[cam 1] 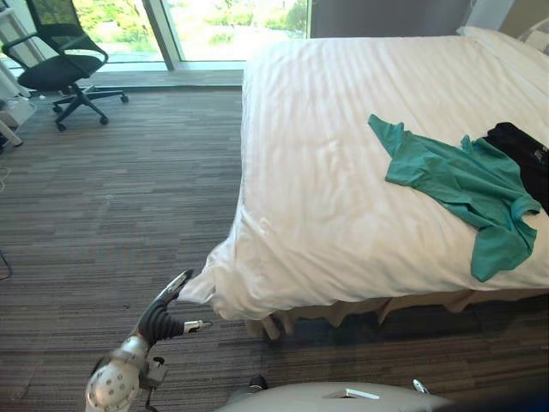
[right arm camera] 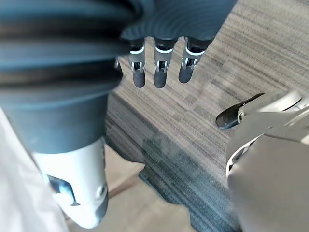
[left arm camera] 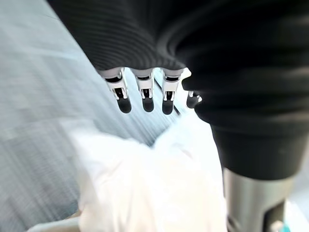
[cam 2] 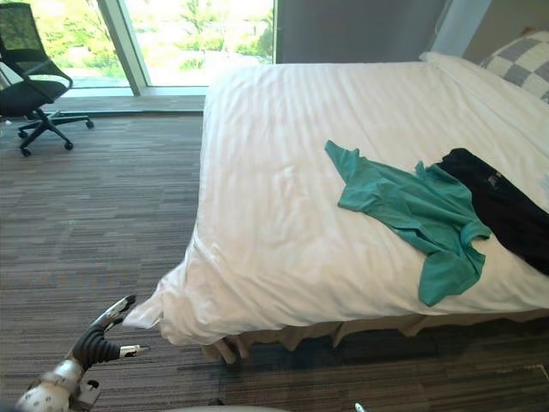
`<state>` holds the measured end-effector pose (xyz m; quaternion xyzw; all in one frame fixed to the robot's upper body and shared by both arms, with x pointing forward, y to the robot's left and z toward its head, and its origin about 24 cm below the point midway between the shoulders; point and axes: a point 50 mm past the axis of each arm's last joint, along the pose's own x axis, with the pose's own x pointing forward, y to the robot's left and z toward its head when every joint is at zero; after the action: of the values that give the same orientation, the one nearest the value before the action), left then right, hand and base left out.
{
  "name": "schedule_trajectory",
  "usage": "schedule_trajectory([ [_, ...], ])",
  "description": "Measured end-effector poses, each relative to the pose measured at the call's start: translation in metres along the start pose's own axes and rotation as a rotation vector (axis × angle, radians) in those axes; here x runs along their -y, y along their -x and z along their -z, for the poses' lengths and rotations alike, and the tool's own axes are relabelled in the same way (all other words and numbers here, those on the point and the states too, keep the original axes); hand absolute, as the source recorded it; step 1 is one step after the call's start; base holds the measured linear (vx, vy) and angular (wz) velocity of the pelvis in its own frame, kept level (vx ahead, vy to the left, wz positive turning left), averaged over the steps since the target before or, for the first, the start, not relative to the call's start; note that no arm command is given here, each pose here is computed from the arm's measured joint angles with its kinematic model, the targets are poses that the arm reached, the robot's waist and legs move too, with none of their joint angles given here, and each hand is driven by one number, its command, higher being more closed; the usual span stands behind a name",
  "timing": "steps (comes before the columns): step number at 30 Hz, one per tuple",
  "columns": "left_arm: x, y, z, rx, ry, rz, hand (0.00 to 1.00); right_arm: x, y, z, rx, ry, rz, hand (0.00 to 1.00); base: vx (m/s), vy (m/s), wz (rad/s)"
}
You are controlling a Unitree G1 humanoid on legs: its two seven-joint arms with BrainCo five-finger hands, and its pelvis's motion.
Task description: Tidy the bed and pick cloth on bed and put in laundry
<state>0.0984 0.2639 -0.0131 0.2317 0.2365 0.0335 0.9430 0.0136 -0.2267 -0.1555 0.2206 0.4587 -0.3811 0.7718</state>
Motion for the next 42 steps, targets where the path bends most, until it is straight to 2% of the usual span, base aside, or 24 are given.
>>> schedule_trajectory([
  [3, 0.020, 0.006, 0.020, -0.116, 0.140, -0.052, 0.00, -0.002, 0.000, -0.002, 0.012, -0.040, 0.006, 0.00, -0.04, -0.005, -0.17],
  [9, 0.051, 0.000, 0.013, -0.160, 0.272, -0.151, 0.00, -0.004, 0.002, -0.011, 0.049, -0.099, 0.059, 0.00, -0.02, -0.015, -0.04],
  [18, 0.079, -0.016, -0.028, -0.013, 0.426, -0.050, 0.00, -0.002, 0.007, -0.062, 0.249, -0.263, 0.135, 0.00, 0.02, -0.001, 0.00],
  [23, 0.078, -0.018, -0.028, -0.005, 0.515, -0.055, 0.00, -0.001, 0.027, -0.114, 0.481, -0.314, 0.170, 0.00, 0.05, 0.000, -0.02],
  [25, 0.076, -0.016, -0.022, -0.022, 0.573, -0.071, 0.00, -0.005, 0.050, -0.151, 0.665, -0.282, 0.167, 0.00, 0.04, 0.006, -0.05],
  [29, 0.077, -0.015, -0.015, -0.051, 0.645, -0.073, 0.00, -0.014, 0.087, -0.189, 0.912, -0.221, 0.172, 0.00, 0.03, 0.003, 0.03],
  [36, 0.091, -0.006, 0.023, -0.240, 0.670, -0.054, 0.00, -0.065, 0.144, -0.226, 1.231, -0.129, 0.013, 0.00, 0.07, 0.001, 0.13],
  [37, 0.092, -0.005, 0.025, -0.247, 0.667, -0.054, 0.00, -0.070, 0.150, -0.229, 1.264, -0.116, -0.008, 1.00, 0.08, 0.004, 0.24],
  [42, 0.099, 0.003, 0.039, -0.313, 0.635, -0.010, 0.00, -0.111, 0.187, -0.250, 1.494, -0.005, -0.218, 1.00, 0.08, 0.018, 0.32],
])
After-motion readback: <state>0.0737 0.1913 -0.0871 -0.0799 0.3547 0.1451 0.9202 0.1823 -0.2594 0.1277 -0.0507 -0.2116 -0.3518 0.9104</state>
